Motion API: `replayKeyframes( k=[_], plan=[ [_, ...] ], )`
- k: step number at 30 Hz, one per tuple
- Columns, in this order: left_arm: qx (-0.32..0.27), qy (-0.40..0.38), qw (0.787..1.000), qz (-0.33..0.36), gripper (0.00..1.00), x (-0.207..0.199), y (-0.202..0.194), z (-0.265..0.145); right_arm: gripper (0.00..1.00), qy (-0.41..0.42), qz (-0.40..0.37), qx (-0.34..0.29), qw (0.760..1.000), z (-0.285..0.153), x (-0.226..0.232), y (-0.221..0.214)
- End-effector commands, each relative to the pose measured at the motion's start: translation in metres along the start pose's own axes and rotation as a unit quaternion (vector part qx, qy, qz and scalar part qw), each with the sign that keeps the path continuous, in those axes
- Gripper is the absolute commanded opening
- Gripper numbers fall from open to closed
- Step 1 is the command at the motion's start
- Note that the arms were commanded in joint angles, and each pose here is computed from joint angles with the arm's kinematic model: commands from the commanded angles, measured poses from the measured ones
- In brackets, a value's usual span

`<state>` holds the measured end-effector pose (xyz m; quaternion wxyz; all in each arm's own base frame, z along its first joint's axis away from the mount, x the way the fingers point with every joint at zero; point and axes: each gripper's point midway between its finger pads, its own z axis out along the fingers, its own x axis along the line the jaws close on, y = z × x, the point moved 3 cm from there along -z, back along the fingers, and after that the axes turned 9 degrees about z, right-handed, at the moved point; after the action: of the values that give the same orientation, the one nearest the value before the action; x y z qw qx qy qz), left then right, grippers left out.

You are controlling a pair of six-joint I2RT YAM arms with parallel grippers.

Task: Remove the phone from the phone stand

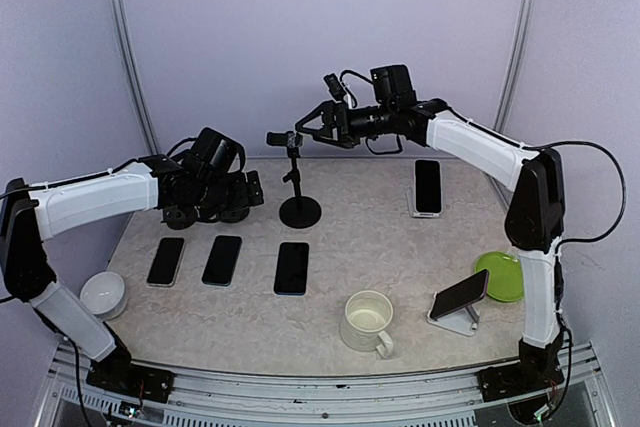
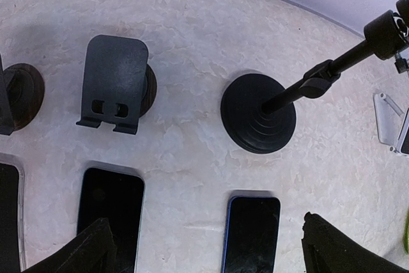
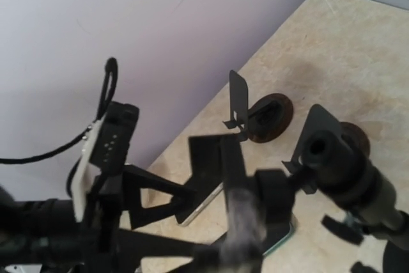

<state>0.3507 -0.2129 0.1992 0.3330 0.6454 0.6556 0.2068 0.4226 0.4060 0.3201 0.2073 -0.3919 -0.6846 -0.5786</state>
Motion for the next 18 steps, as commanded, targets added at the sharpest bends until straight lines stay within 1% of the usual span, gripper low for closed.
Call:
replayKeyframes(
  k=[1, 6, 11, 13, 18],
  plan=[
    [-0.034, -0.014, 0.999, 0.000, 0.99, -0.002, 0.022, -0.015, 0.99, 0.008, -0.035, -0.047, 0.998, -0.043, 0.024, 0.025],
    [-0.048, -0.012, 0.999, -0.001, 0.99, 0.001, 0.032, -0.022, 0.99, -0.033, -0.032, -0.067, 0.997, -0.090, 0.012, 0.032],
    [-0.068, -0.003, 0.998, -0.003, 0.99, 0.007, 0.045, -0.033, 1.00, -0.110, 0.006, -0.099, 0.989, -0.152, -0.026, 0.029],
    [-0.076, -0.005, 0.997, -0.003, 0.99, 0.007, 0.049, -0.037, 1.00, -0.149, 0.002, -0.105, 0.983, -0.172, -0.040, 0.024],
    [-0.090, -0.005, 0.996, -0.003, 0.99, 0.010, 0.054, -0.043, 1.00, -0.259, 0.031, -0.103, 0.960, -0.213, -0.082, 0.006]
  ],
)
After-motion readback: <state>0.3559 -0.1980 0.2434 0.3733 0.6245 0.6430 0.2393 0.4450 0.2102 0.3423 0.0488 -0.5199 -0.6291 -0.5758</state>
